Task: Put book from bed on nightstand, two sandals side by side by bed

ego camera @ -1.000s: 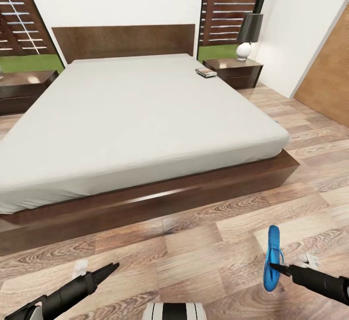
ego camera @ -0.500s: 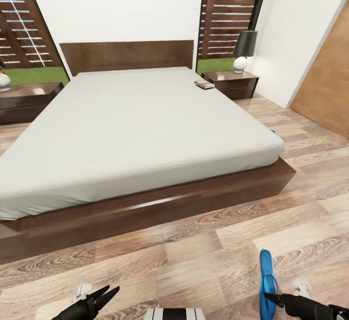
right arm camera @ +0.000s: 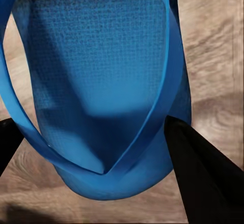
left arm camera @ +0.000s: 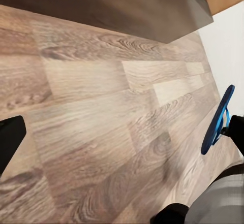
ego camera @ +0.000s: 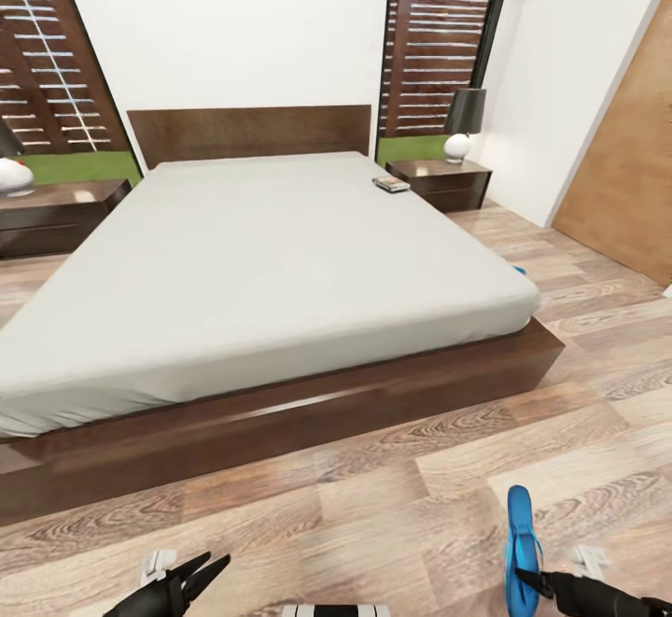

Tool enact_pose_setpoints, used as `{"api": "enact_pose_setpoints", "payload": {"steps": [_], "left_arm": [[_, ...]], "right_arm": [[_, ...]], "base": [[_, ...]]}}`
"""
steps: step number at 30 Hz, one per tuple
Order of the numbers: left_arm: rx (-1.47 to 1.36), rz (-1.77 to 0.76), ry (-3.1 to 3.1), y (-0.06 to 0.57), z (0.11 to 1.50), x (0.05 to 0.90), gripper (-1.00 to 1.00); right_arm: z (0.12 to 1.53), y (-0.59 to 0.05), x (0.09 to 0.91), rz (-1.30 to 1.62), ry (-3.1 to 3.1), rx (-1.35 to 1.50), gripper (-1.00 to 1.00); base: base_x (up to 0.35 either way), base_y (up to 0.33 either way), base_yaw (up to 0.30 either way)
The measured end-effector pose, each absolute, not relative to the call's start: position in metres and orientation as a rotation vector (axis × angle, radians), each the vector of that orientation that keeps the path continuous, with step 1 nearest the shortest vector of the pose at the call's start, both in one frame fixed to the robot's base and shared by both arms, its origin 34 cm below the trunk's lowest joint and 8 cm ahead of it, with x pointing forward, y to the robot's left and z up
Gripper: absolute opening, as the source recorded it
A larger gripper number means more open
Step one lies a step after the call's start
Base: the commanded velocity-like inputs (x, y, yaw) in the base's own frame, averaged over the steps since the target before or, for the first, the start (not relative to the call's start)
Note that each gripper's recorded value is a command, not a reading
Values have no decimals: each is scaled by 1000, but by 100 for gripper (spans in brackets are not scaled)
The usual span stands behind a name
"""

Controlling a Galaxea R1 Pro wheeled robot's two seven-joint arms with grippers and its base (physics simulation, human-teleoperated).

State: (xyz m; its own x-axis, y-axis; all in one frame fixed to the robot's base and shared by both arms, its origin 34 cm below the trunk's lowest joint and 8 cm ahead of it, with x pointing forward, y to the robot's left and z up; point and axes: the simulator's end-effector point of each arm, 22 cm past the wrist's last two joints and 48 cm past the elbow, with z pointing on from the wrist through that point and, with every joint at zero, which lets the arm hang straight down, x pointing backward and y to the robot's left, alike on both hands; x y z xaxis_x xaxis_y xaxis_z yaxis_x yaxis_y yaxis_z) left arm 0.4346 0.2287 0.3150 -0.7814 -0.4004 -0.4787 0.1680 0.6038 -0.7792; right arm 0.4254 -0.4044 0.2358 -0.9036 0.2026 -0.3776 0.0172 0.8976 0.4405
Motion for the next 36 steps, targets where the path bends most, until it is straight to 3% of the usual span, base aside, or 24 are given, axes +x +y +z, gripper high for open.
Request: {"api": "enact_pose_setpoints", "payload": {"steps": [6,20,36], "left_arm": [[-188,-1105,2197,234,317,440,100],[-274,-730,2297,285,286,453,100],[-148,-676,2341,277,286,444,100]], "right_arm": [[232,-427,408,553,2670,231,-100],[231,-451,380,480,2704,323,-100],[249,-456,390,471,2651,334,-100]], "base": [[0,0,0],[0,0,0],[0,0,0]]}}
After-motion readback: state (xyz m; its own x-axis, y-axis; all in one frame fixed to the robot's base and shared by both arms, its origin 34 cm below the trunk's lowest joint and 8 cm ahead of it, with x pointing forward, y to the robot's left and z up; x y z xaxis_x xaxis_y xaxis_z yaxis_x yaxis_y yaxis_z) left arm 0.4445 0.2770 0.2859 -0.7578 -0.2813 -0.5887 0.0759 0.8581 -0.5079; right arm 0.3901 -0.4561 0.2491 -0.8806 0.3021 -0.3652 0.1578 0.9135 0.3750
